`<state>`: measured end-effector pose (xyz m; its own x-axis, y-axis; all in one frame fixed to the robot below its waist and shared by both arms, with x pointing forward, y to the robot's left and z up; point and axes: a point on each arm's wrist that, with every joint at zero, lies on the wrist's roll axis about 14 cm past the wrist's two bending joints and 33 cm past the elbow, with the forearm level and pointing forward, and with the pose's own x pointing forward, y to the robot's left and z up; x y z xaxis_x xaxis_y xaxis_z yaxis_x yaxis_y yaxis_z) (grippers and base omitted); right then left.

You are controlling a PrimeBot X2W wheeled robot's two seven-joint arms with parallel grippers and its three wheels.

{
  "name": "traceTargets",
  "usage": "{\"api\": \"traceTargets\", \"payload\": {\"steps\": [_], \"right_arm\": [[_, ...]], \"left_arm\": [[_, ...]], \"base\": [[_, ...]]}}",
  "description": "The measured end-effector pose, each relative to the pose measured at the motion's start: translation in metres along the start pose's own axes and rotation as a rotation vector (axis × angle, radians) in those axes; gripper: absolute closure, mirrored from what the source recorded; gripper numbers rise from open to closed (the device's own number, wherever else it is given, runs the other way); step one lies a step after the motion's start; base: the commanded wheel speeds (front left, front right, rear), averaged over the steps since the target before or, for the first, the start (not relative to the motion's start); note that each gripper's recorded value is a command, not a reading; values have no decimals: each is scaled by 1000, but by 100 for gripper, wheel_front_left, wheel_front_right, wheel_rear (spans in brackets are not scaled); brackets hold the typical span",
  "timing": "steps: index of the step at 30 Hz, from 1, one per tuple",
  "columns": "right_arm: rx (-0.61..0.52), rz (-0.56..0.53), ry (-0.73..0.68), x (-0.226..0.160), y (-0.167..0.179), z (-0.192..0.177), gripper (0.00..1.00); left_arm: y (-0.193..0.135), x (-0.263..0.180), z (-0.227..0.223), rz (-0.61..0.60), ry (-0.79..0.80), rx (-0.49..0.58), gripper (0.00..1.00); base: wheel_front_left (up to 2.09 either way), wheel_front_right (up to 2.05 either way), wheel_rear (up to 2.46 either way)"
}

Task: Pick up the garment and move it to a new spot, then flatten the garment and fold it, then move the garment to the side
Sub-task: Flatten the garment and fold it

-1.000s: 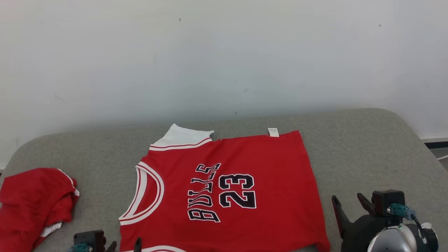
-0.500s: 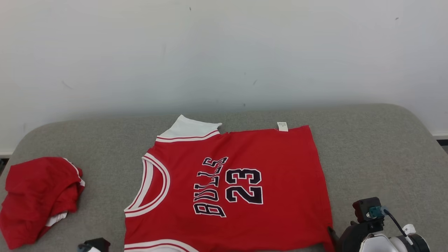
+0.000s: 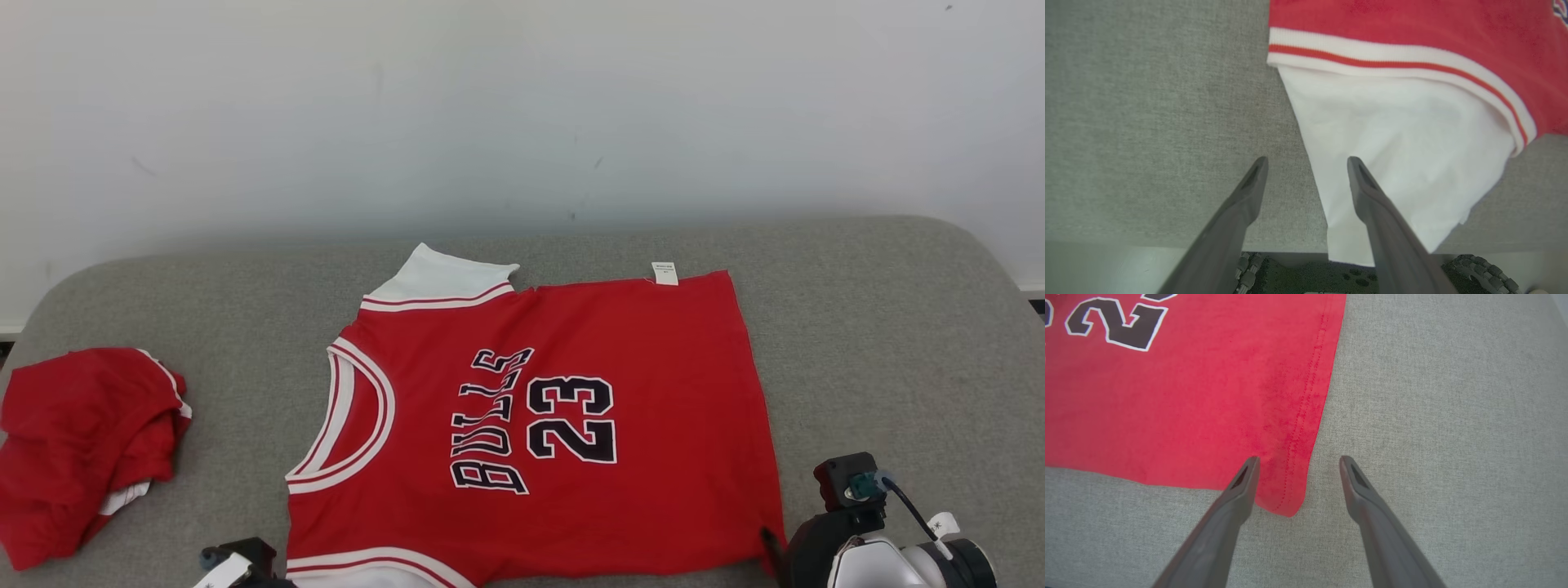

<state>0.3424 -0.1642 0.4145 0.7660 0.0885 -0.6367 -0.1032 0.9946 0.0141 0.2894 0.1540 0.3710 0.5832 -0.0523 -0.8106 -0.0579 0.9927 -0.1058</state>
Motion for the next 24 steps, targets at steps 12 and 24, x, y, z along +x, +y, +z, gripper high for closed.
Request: {"api": "traceTargets", "payload": {"steps": [12,24], "right_arm": [[7,20,44,5,11,-15,0],[-5,33,99,8,17,-33,0]], "left_arm": [[-11,5,-4,-20,26,25,3],[-15,7,-1,-31,14,22,100]], "base": [[0,0,0],[0,0,0]]}}
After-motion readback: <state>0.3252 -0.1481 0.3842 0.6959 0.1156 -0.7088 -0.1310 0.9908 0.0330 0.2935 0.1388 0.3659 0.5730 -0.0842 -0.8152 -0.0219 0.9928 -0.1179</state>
